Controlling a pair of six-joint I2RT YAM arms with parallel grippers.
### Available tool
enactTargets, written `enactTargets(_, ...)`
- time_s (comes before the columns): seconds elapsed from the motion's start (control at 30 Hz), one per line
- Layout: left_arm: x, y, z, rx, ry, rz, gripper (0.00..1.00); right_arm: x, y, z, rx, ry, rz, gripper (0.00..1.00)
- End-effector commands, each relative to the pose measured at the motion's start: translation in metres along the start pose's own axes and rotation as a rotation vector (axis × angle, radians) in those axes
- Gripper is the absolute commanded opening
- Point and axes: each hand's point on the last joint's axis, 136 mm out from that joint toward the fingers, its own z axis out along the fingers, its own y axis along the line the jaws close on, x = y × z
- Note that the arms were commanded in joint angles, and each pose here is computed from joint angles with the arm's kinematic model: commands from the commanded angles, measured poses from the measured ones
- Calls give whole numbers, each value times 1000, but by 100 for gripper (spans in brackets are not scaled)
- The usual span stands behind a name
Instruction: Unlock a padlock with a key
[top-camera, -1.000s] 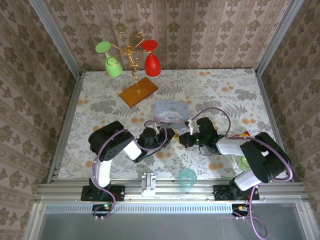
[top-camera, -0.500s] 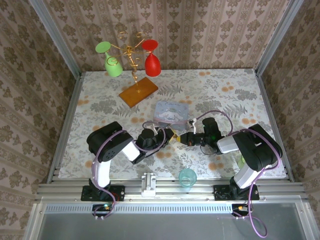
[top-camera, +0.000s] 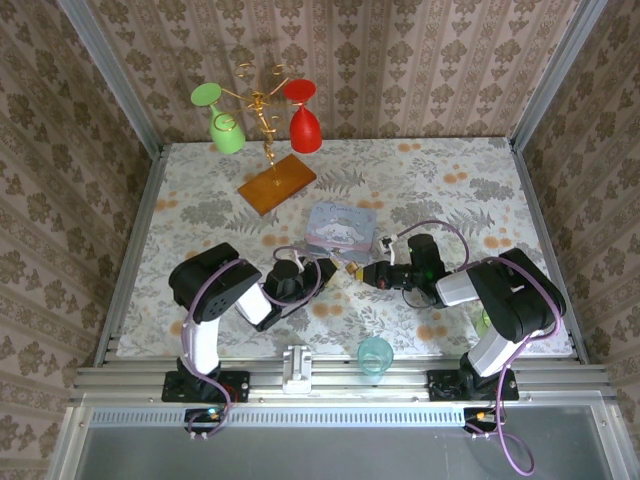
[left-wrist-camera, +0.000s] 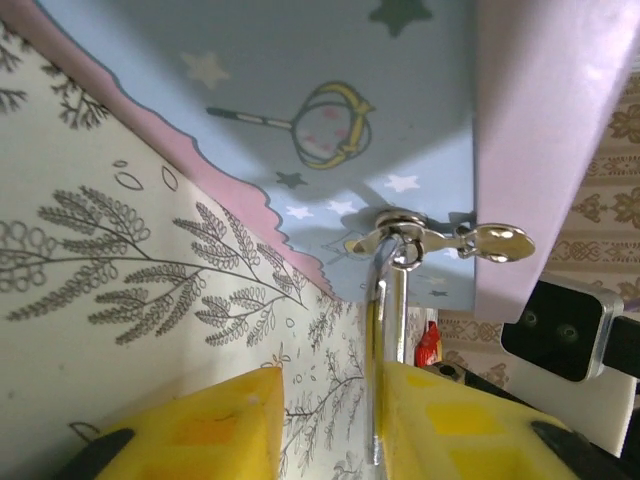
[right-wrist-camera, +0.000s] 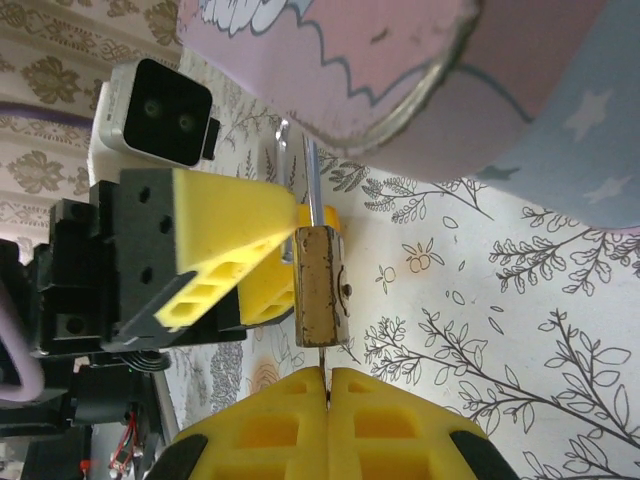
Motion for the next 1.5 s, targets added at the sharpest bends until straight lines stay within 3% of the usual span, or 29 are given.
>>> enactTargets(0.0, 0, 8, 2, -23, 3, 43, 26, -3, 2, -2, -19, -14, 6, 3)
enactTargets(0.23, -6, 5, -12, -134, -7, 228, 15, 8, -20, 0, 97, 14, 40, 4)
enactTargets(0.4, -10, -7, -20, -278, 19, 473, 15, 22, -32, 5, 188, 58, 76, 4)
enactTargets(0.6, -12, -21, -21, -321, 36, 621, 18, 29, -41, 10, 262, 57, 116, 5)
enactTargets(0.83, 6, -23, -9, -347, 90, 709, 22, 36, -51, 8, 318, 65, 130, 17)
enactTargets(0.93, 8, -26, -7, -338, 90, 722, 22, 34, -51, 3, 346, 60, 126, 27)
enactTargets(1.07, 6, -28, -7, -359, 85, 749, 22, 33, -55, -9, 424, 60, 96, 28)
enactTargets(1.33, 1, -18, -8, -476, 105, 877, 13, 7, -36, -20, 525, 18, -26, 37)
enactTargets(1.47, -7, -22, -13, -502, 89, 922, 11, 1, -24, -19, 675, 30, -147, 44)
